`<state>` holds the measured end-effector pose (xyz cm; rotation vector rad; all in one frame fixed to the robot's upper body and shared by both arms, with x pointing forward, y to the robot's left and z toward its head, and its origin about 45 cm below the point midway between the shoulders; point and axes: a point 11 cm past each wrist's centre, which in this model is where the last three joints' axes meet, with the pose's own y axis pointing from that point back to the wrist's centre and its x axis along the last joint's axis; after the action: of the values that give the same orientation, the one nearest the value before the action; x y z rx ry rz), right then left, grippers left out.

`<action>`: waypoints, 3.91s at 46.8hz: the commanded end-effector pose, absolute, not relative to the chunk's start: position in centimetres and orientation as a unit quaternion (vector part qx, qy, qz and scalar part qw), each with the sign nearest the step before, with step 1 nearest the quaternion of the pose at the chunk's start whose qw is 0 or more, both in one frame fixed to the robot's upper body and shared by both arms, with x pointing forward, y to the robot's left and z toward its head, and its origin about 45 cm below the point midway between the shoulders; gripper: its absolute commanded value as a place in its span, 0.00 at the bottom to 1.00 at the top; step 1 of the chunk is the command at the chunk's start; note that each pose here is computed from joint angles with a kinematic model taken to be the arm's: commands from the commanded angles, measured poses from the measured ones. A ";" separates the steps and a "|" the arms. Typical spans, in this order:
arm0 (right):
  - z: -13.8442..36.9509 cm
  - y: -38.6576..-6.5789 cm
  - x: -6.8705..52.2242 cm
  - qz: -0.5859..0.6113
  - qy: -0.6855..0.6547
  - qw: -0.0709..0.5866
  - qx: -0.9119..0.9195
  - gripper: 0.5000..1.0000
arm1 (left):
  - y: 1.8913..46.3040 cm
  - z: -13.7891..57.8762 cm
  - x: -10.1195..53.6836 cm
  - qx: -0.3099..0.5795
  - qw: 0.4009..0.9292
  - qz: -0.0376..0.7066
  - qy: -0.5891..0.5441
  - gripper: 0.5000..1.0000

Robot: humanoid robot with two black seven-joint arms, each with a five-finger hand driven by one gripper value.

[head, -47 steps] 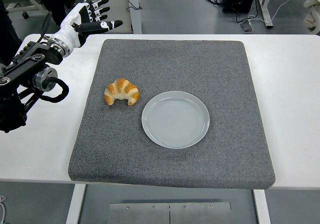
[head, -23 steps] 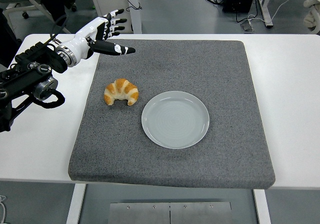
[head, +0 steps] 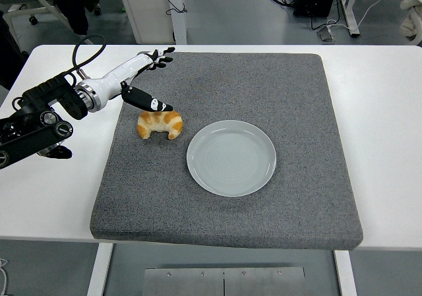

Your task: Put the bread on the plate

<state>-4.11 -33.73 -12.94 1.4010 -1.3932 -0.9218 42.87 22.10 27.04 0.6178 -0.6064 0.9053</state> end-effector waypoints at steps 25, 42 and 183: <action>-12.9 -33.7 -4.1 -0.375 -0.567 0.462 0.570 1.00 | 22.8 23.9 41.3 0.349 0.778 0.376 -0.362 0.93; -12.9 -33.7 -4.1 -0.375 -0.567 0.462 0.570 1.00 | 23.7 23.0 41.5 0.364 0.766 0.382 -0.368 0.92; -12.9 -33.7 -4.1 -0.375 -0.567 0.462 0.570 1.00 | 22.0 35.8 47.2 0.271 0.760 0.359 -0.470 0.07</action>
<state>-4.12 -33.73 -12.94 1.4009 -1.3931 -0.9219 47.24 22.25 35.20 0.6101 -1.0250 0.7902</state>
